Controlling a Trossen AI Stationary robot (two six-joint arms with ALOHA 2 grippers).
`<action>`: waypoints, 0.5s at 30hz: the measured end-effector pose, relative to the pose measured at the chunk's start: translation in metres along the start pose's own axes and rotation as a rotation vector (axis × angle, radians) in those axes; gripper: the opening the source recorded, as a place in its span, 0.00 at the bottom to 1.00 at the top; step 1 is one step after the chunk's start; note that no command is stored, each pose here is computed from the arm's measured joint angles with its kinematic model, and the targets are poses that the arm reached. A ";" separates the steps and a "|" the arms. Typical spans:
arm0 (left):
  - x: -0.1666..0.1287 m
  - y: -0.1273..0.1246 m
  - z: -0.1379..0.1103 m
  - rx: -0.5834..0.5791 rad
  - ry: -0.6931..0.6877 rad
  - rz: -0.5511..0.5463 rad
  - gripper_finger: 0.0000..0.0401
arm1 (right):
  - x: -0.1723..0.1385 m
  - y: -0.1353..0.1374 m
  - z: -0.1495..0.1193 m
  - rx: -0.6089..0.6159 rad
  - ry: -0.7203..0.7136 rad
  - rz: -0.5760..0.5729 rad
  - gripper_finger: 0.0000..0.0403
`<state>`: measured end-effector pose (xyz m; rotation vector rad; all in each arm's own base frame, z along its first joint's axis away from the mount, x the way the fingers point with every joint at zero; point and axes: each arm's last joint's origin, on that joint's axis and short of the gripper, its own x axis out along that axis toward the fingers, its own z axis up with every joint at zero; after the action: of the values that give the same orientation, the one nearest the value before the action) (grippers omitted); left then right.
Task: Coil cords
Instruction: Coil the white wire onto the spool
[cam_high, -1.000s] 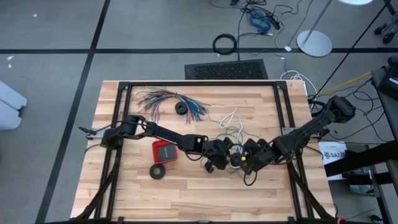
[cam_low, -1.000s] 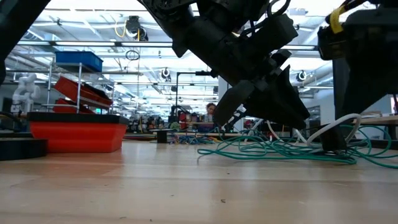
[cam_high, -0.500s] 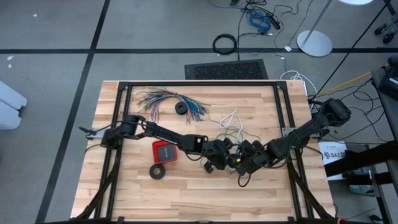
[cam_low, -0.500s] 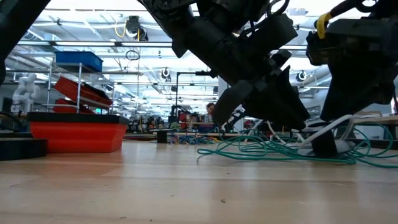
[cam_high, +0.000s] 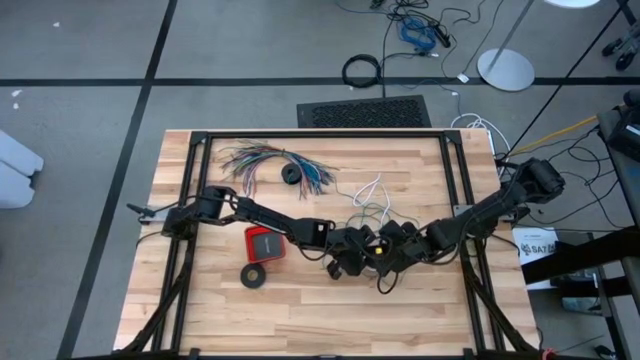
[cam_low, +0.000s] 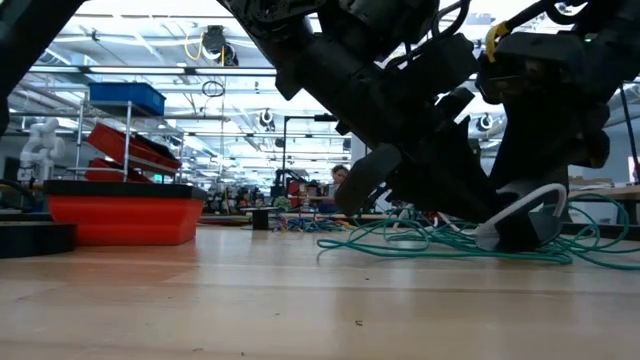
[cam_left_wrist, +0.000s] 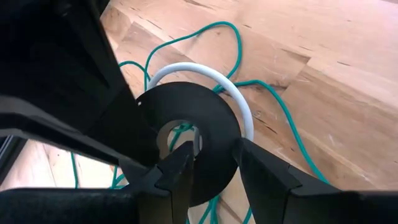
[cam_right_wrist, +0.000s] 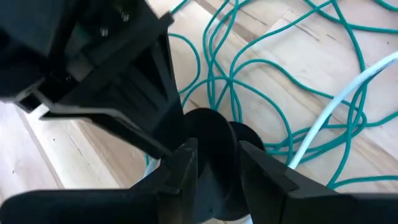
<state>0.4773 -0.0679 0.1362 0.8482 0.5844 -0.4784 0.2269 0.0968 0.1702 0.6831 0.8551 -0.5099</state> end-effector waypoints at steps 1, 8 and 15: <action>0.000 0.000 0.000 0.010 -0.001 -0.001 0.34 | 0.000 0.000 0.000 0.001 0.000 -0.001 0.25; 0.001 0.000 -0.001 0.037 0.005 0.006 0.34 | 0.000 0.000 0.000 0.003 0.001 0.002 0.25; 0.001 0.002 -0.005 0.034 0.075 0.052 0.22 | 0.000 0.001 0.001 -0.015 -0.003 0.009 0.25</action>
<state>0.4775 -0.0629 0.1343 0.9150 0.6232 -0.4119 0.2279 0.0967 0.1707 0.6724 0.8521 -0.4956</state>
